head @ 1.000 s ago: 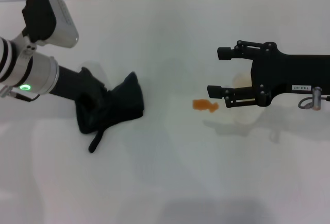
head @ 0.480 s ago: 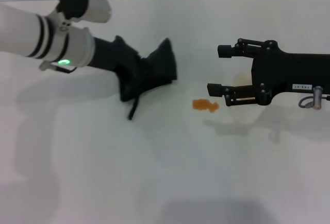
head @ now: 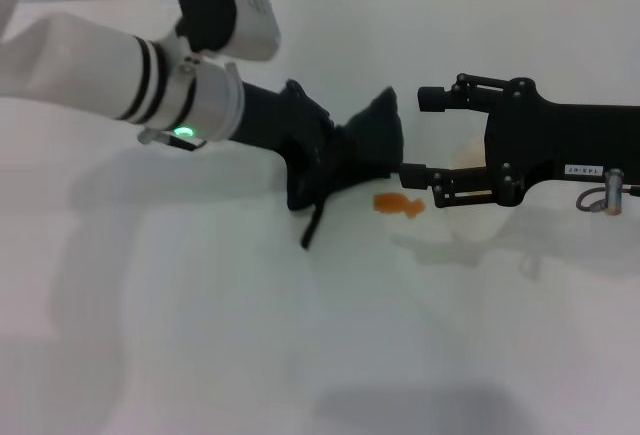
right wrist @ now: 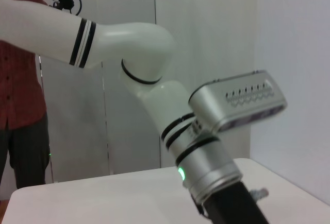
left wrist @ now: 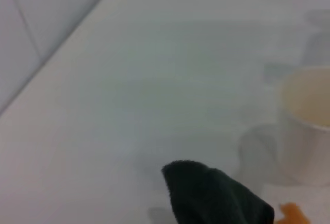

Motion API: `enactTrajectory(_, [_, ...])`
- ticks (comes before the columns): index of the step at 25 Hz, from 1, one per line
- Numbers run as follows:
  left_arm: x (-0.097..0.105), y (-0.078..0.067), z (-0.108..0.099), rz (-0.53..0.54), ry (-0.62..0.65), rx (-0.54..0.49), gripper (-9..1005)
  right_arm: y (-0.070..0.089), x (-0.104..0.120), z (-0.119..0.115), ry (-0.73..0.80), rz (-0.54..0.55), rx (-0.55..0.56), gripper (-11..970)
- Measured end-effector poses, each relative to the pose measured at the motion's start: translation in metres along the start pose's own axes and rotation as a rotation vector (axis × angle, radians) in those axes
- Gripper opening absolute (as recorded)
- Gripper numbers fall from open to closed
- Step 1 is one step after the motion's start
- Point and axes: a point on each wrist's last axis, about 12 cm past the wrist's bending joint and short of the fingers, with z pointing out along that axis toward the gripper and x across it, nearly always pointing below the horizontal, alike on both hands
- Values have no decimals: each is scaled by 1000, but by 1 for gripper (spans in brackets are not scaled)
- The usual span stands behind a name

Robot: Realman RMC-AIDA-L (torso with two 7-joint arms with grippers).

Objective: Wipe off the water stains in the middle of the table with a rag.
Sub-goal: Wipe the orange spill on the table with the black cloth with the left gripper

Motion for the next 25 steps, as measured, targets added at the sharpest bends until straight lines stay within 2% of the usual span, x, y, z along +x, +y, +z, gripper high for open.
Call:
enactTrajectory(5, [5, -9, 10, 12, 29, 17, 83, 1, 0, 0, -1, 0, -3, 857])
enactTrajectory(21, [0, -17, 18, 54, 47, 54, 83, 1, 1, -1, -2, -2, -4, 857])
enactTrajectory(25, [-5, -13, 16, 64, 36, 42, 83, 1, 0, -2, -4, -5, -1, 857])
